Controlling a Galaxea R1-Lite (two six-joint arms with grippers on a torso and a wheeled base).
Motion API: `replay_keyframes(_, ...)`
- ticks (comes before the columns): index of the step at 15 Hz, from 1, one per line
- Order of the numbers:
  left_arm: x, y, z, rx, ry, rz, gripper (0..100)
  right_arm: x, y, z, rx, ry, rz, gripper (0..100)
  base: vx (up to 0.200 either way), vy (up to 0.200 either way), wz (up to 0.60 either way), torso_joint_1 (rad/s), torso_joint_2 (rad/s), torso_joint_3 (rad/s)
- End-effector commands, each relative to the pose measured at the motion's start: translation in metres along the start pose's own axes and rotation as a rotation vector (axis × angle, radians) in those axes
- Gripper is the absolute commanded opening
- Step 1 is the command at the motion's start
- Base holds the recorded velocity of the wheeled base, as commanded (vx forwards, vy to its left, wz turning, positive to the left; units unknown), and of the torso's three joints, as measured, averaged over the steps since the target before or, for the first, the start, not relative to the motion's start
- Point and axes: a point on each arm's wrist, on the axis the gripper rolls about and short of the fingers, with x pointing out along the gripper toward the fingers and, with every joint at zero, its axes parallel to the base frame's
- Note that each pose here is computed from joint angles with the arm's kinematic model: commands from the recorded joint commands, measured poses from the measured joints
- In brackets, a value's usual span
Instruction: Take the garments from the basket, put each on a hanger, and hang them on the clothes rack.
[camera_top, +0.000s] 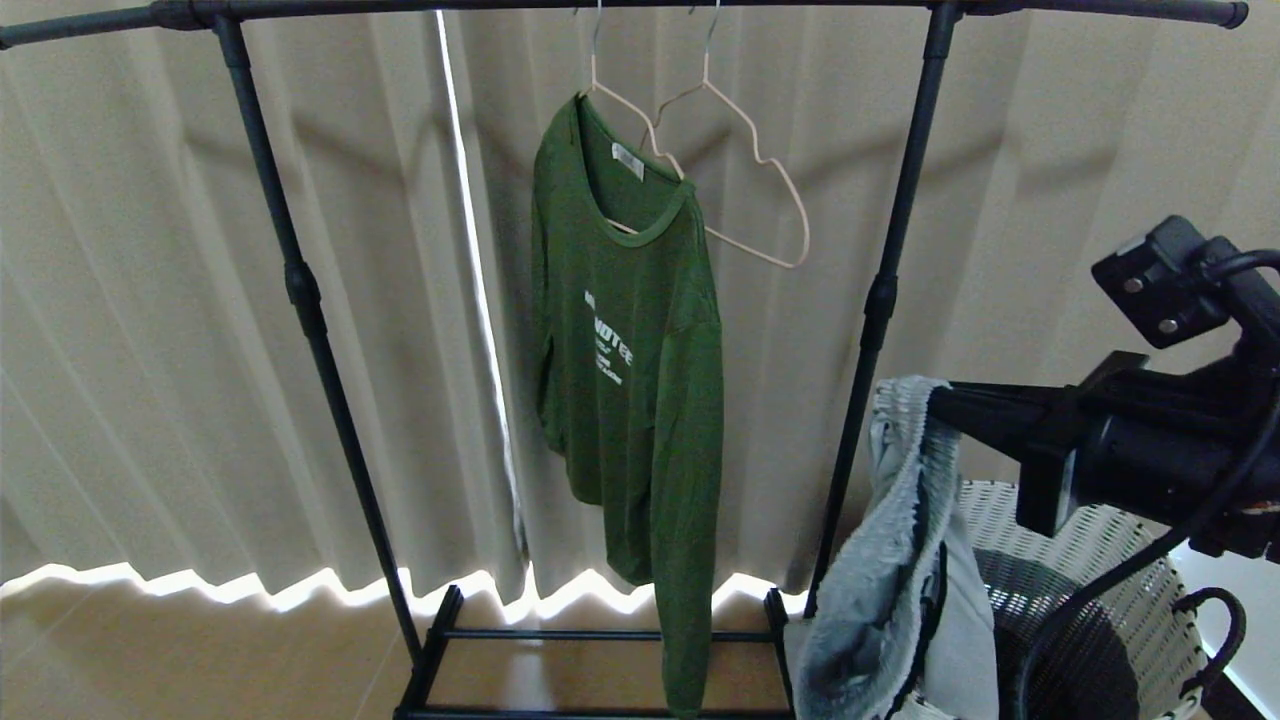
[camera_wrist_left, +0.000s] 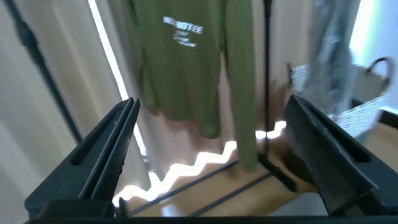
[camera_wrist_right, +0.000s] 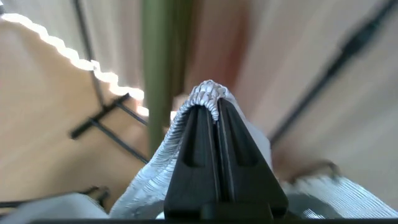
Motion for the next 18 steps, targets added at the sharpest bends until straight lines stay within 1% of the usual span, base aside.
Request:
replay_keyframes(1,0.044,0.025,0.045,-0.090,0.133,-0.026,100,0.017,0.005,0.006,0.003,0.008,0.021,0,0.000,0.000,0.00,0.000,0.00,0.000)
replay_keyframes(2,0.060,0.034,0.056,-0.107,0.164,-0.027,100,0.022,0.005,0.009,0.004,0.007,0.021,0,0.000,0.000,0.00,0.000,0.00,0.000)
replay_keyframes(3,0.068,0.038,0.062,-0.110,0.171,-0.027,100,0.024,0.005,0.011,0.004,-0.002,0.020,0,0.000,0.000,0.00,0.000,0.00,0.000)
replay_keyframes(4,0.092,0.052,0.080,-0.108,0.175,-0.028,100,0.031,0.004,0.017,0.004,-0.041,0.018,0,0.000,0.000,0.00,0.000,0.00,0.000)
replay_keyframes(5,0.106,0.060,0.088,-0.107,0.176,-0.028,100,0.033,0.004,0.022,0.004,-0.073,0.017,0,0.000,0.000,0.00,0.000,0.00,0.000)
replay_keyframes(6,0.127,0.070,0.095,-0.109,0.180,-0.036,100,0.037,0.004,0.028,0.012,-0.110,0.017,0,0.000,0.000,0.00,0.000,0.00,0.000)
replay_keyframes(7,0.142,0.072,0.093,-0.119,0.196,-0.077,100,0.039,0.004,0.032,0.023,-0.129,0.016,0,0.000,0.000,0.00,0.000,0.00,0.000)
replay_keyframes(8,0.149,0.070,0.091,-0.123,0.204,-0.112,100,0.040,0.004,0.034,0.028,-0.138,0.016,0,0.000,0.000,0.00,0.000,0.00,0.000)
replay_keyframes(9,0.169,0.061,0.082,-0.137,0.238,-0.216,100,0.045,0.004,0.040,0.046,-0.154,0.019,0,0.000,0.000,0.00,0.000,0.00,0.000)
replay_keyframes(10,0.176,0.057,0.079,-0.139,0.248,-0.254,100,0.047,0.004,0.043,0.059,-0.161,0.019,0,0.000,0.000,0.00,0.000,0.00,0.000)
replay_keyframes(11,0.195,0.044,0.074,-0.146,0.246,-0.341,100,0.047,0.014,0.053,0.079,-0.194,0.059,0,0.000,0.000,0.00,0.000,0.00,0.000)
replay_keyframes(12,0.209,0.034,0.072,-0.167,0.237,-0.374,100,0.046,0.019,0.059,0.085,-0.211,0.078,0,0.000,0.000,0.00,0.000,0.00,0.000)
replay_keyframes(13,0.219,0.025,0.068,-0.178,0.239,-0.394,100,0.047,0.020,0.060,0.084,-0.215,0.083,0,0.000,0.000,0.00,0.000,0.00,0.000)
replay_keyframes(14,0.231,0.008,0.057,-0.185,0.277,-0.408,100,0.049,0.023,0.060,0.083,-0.212,0.090,0,0.000,0.000,0.00,0.000,0.00,0.000)
replay_keyframes(15,0.238,-0.005,0.043,-0.183,0.340,-0.424,100,0.049,0.026,0.059,0.083,-0.209,0.101,0,0.000,0.000,0.00,0.000,0.00,0.000)
replay_keyframes(16,0.243,-0.019,0.029,-0.179,0.383,-0.463,100,0.049,0.029,0.060,0.082,-0.211,0.113,0,0.000,0.000,0.00,0.000,0.00,0.000)
replay_keyframes(17,0.247,-0.028,0.020,-0.199,0.383,-0.486,100,0.048,0.032,0.060,0.082,-0.214,0.126,0,0.000,0.000,0.00,0.000,0.00,0.000)
replay_keyframes(18,0.251,-0.036,0.012,-0.223,0.366,-0.506,100,0.047,0.034,0.062,0.087,-0.230,0.134,0,0.000,0.000,0.00,0.000,0.00,0.000)
